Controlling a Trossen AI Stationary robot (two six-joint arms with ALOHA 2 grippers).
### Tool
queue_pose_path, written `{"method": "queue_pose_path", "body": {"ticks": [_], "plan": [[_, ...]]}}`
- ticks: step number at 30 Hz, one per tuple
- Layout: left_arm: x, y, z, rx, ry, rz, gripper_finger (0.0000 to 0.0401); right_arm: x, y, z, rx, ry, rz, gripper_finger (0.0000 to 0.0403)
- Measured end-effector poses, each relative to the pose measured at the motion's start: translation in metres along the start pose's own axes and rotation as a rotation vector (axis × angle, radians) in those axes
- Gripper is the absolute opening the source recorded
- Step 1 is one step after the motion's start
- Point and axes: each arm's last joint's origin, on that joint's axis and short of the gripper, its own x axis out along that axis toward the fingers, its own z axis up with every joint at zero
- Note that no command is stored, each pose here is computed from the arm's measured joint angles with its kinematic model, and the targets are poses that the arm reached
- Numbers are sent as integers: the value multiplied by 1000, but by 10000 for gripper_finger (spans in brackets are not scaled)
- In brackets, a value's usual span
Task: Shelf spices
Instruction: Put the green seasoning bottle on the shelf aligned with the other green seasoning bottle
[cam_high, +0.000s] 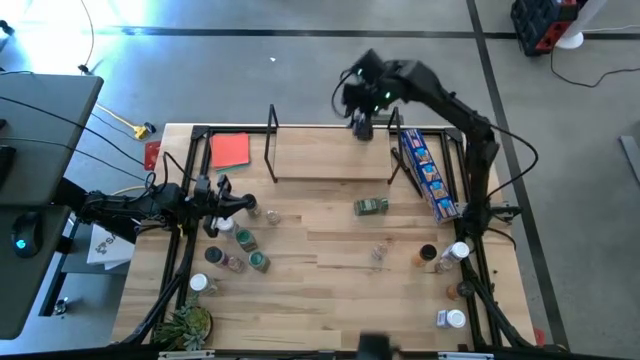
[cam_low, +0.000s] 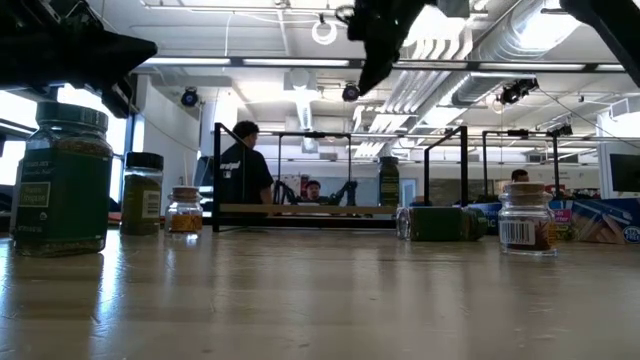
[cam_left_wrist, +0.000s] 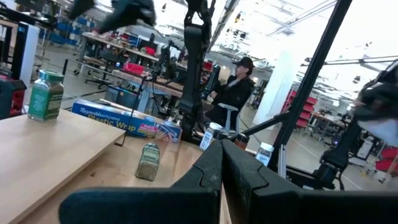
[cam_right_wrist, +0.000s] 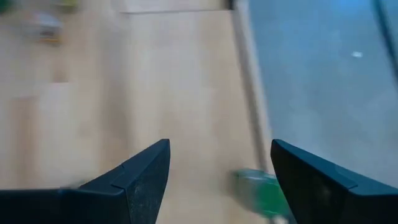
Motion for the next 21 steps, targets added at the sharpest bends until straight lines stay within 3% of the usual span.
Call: {"method": "queue_pose_path", "body": {"ticks": [7,10,15,21], "plan": [[0,0,0,74,1,-1,0,42,109,14,-37,153,192,273],[0,-1,0,101,5,-18,0,70,141,1,1,273,154,270],[0,-2,-1,129,18,-69,0,103,168,-29,98,469,63,267],[0,-4,-1,145,36,-141,0,130,175,-60,201,596,0,267]]}}
